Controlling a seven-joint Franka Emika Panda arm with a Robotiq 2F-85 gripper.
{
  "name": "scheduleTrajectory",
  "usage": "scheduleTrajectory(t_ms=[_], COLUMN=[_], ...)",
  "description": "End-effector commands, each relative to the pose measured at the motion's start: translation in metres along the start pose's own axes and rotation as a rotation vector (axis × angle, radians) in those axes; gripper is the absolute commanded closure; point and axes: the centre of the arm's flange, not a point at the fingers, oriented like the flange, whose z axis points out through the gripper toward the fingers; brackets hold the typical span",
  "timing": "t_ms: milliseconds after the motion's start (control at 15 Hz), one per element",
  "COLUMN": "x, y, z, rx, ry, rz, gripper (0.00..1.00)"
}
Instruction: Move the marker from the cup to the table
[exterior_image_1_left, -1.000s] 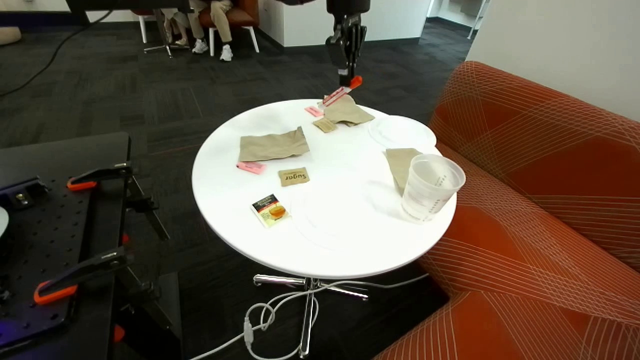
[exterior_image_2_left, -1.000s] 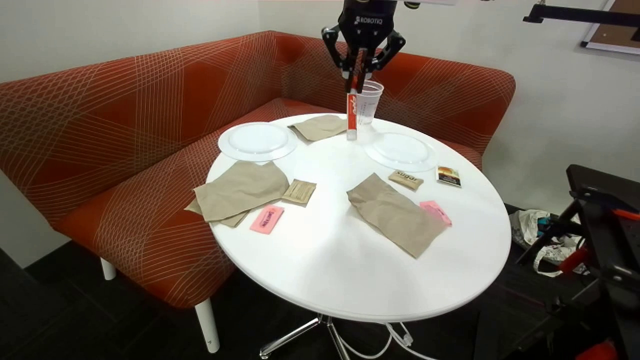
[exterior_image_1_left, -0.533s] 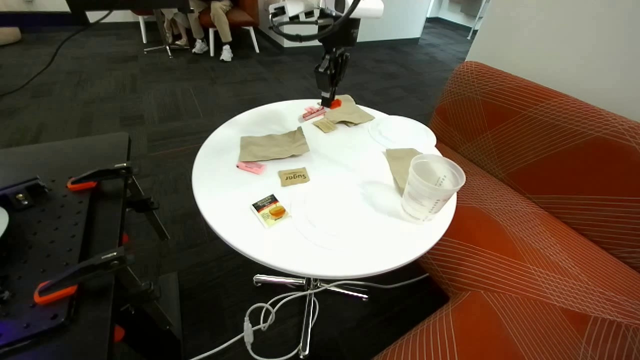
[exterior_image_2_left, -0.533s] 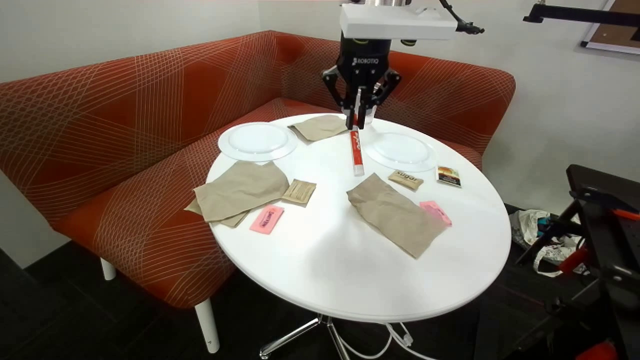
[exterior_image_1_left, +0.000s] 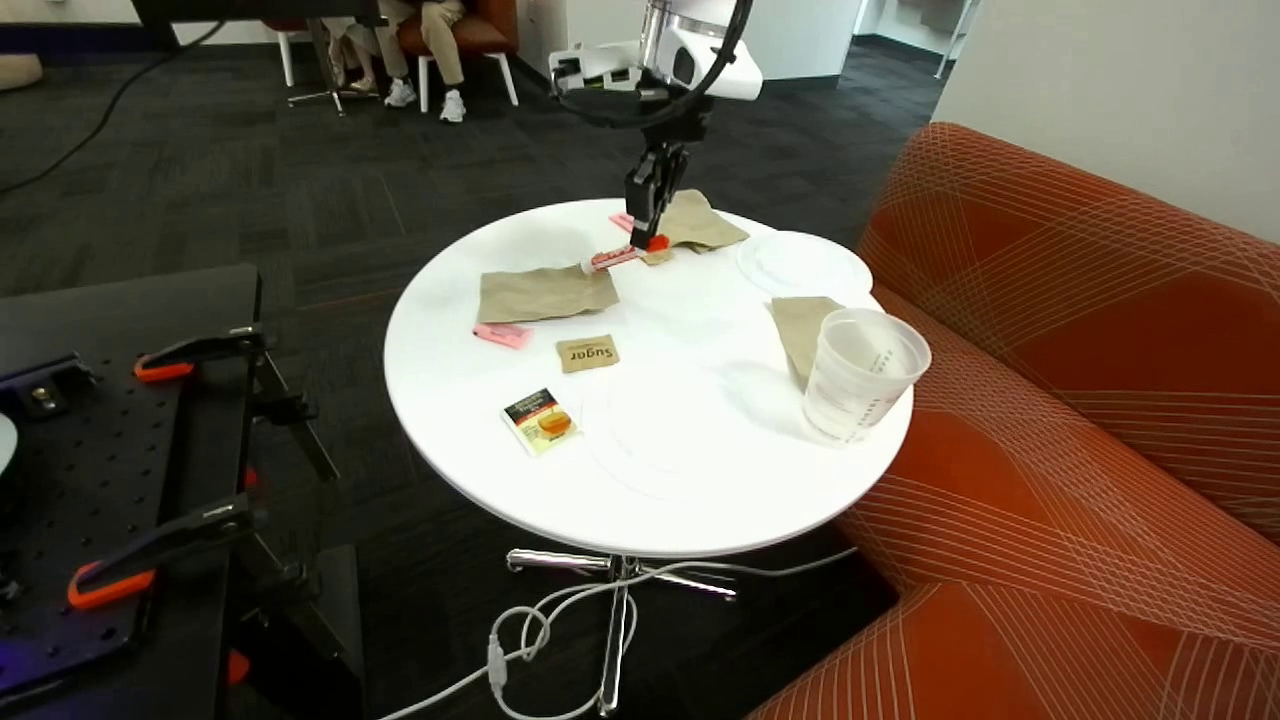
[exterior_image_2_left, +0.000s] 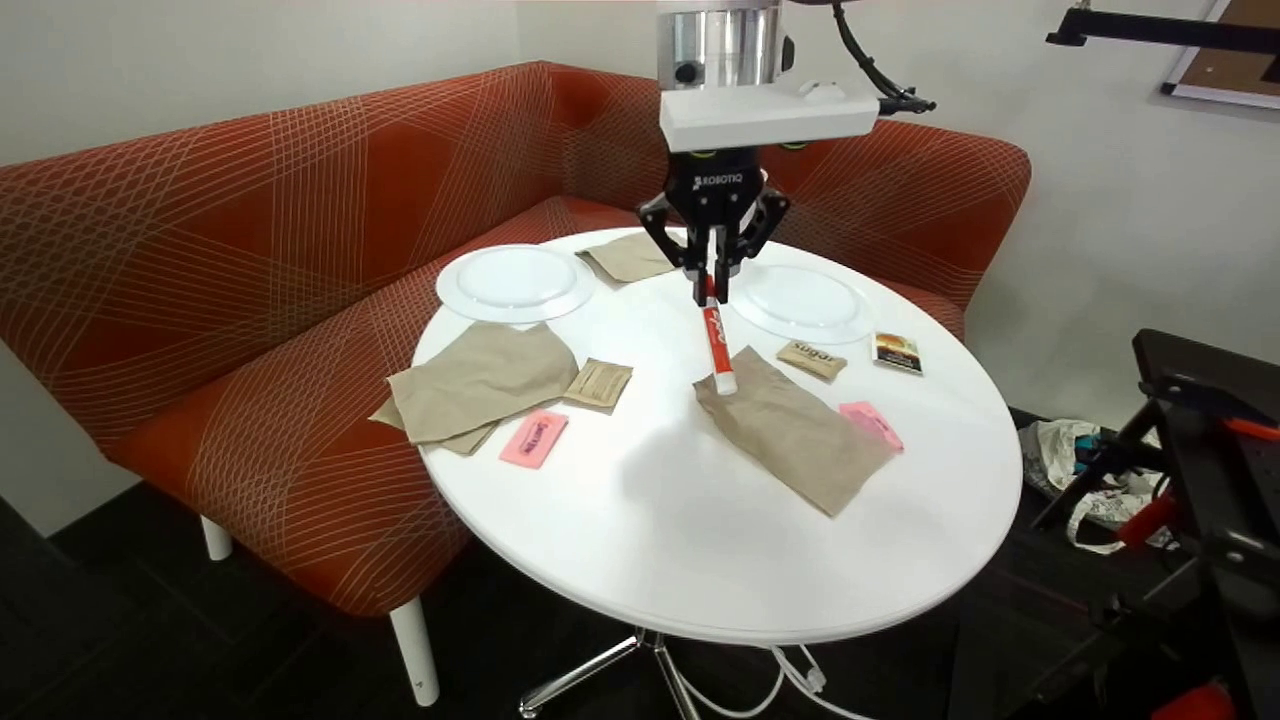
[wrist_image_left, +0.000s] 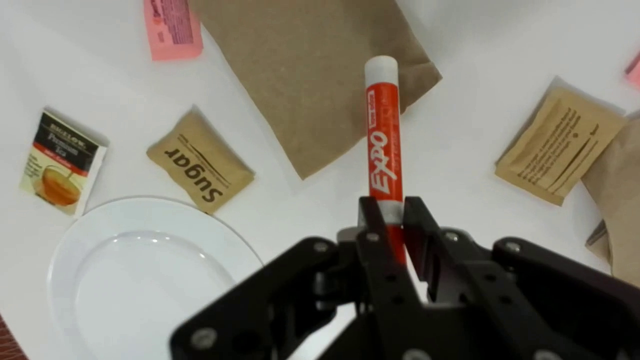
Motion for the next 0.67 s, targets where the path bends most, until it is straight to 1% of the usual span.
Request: scheduleTrajectory(t_ms=[0, 67, 200, 267, 533, 600], x=[0.007, 0.007, 0.006, 0.006, 0.007, 0.008], y=[-0.013, -0.014, -0.016, -0.016, -0.017, -0.017], z=[0.005, 0.006, 0.004, 0.001, -0.014, -0.016], rx=[-0.03, -0.032, -0.032, -0.028, -0.015, -0.015], ry=[-0.009, -0.003, 0.021, 0.033, 0.072, 0.078], rz=[-0.01, -0.014, -0.012, -0.016, -0.028, -0.028], gripper=[0.58, 0.57, 0.44, 0.35, 0.05, 0.01])
